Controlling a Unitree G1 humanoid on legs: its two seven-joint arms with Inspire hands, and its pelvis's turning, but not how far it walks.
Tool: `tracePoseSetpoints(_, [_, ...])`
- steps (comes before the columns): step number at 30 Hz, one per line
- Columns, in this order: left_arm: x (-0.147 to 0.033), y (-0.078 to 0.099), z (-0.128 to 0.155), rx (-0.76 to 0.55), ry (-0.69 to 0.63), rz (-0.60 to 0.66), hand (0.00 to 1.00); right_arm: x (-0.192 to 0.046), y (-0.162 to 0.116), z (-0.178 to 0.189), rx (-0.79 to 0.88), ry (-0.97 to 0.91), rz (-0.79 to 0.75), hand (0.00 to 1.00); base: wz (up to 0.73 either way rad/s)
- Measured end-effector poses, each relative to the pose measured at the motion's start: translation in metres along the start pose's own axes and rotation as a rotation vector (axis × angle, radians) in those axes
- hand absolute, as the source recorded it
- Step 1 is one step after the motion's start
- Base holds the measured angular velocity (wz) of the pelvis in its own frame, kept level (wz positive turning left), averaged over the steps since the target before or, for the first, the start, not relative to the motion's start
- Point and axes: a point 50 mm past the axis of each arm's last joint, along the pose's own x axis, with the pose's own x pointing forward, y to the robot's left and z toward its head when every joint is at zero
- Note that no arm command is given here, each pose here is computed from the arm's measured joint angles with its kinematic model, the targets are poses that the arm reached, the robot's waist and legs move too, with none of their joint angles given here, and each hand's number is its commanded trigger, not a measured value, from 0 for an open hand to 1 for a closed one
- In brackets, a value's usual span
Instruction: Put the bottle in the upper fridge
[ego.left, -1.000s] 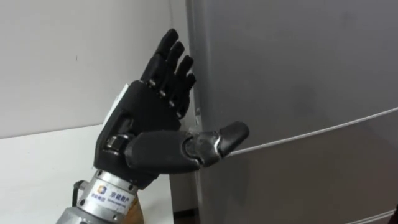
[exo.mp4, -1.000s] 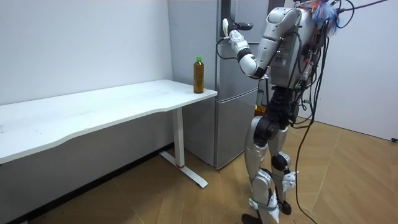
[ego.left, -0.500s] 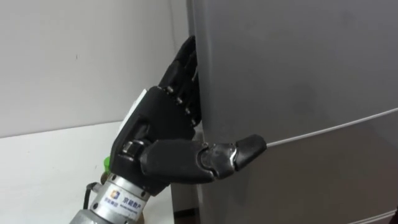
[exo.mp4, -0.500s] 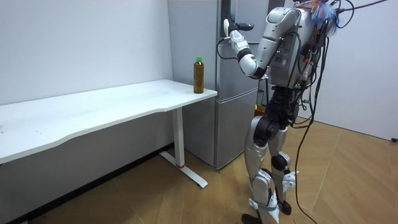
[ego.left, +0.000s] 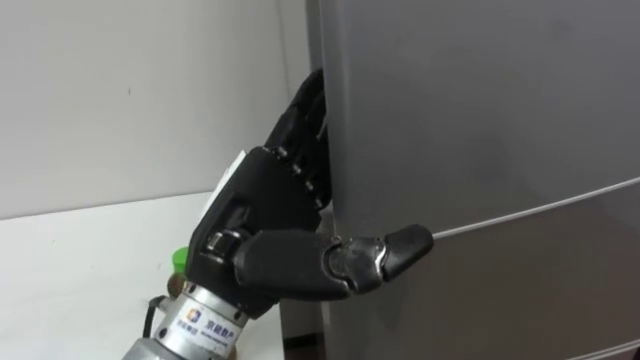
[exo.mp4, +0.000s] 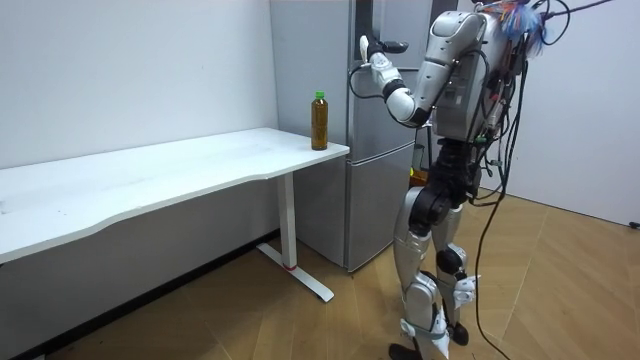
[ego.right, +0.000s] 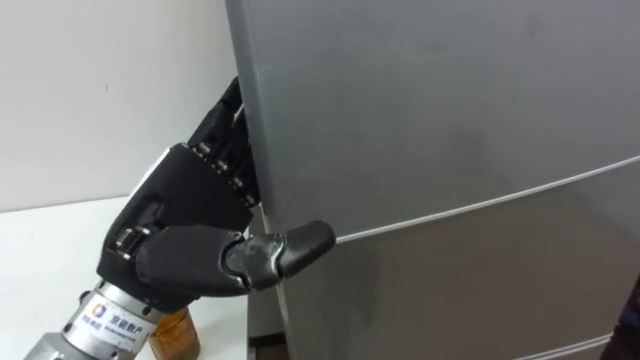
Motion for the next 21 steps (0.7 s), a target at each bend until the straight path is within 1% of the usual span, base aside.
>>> tracePoseSetpoints(1, [0.0, 0.0, 0.0, 0.0, 0.0, 0.001, 0.63, 0.0, 0.0, 0.0, 0.0, 0.0, 0.0, 0.0, 0.08])
tracePoseSetpoints(3, [0.0, 0.001, -0.001, -0.006, 0.0, 0.016, 0.65, 0.0, 0.0, 0.002, -0.014, -0.001, -0.001, 0.0, 0.06])
tracePoseSetpoints(6, [0.001, -0.001, -0.004, -0.025, 0.002, 0.015, 0.64, 0.0, -0.001, 0.003, -0.02, -0.002, -0.001, 0.0, 0.0])
tracePoseSetpoints(7, [0.001, -0.003, -0.006, -0.03, 0.006, 0.005, 0.61, 0.0, -0.001, 0.003, -0.02, -0.002, -0.002, 0.0, 0.0])
tracePoseSetpoints(8, [0.001, -0.007, -0.007, -0.035, 0.008, -0.018, 0.61, 0.0, -0.001, 0.003, -0.019, -0.002, -0.003, 0.0, 0.0])
tracePoseSetpoints(9, [0.001, -0.008, -0.008, -0.041, 0.01, -0.011, 0.56, 0.0, -0.001, 0.003, -0.019, -0.001, -0.004, 0.0, 0.0])
tracePoseSetpoints(15, [0.001, -0.007, -0.01, -0.048, 0.008, 0.011, 0.51, 0.0, -0.001, 0.004, -0.023, -0.006, 0.006, 0.0, 0.0])
tracePoseSetpoints(16, [0.001, -0.006, -0.011, -0.048, 0.009, 0.012, 0.48, 0.0, -0.001, 0.005, -0.023, -0.006, 0.009, 0.0, 0.0])
tracePoseSetpoints(17, [0.001, -0.006, -0.011, -0.049, 0.01, 0.013, 0.27, 0.0, -0.001, 0.005, -0.023, -0.006, 0.01, 0.0, 0.0])
tracePoseSetpoints(18, [0.002, -0.006, -0.011, -0.052, 0.011, 0.014, 0.16, 0.0, -0.001, 0.005, -0.022, -0.006, 0.011, 0.0, 0.0])
tracePoseSetpoints(19, [0.002, -0.006, -0.012, -0.056, 0.011, 0.015, 0.0, 0.0, -0.001, 0.005, -0.022, -0.006, 0.011, 0.0, 0.0])
tracePoseSetpoints(21, [0.002, -0.006, -0.012, -0.057, 0.011, 0.014, 0.0, 0.0, -0.001, 0.005, -0.021, -0.006, 0.013, 0.0, 0.0])
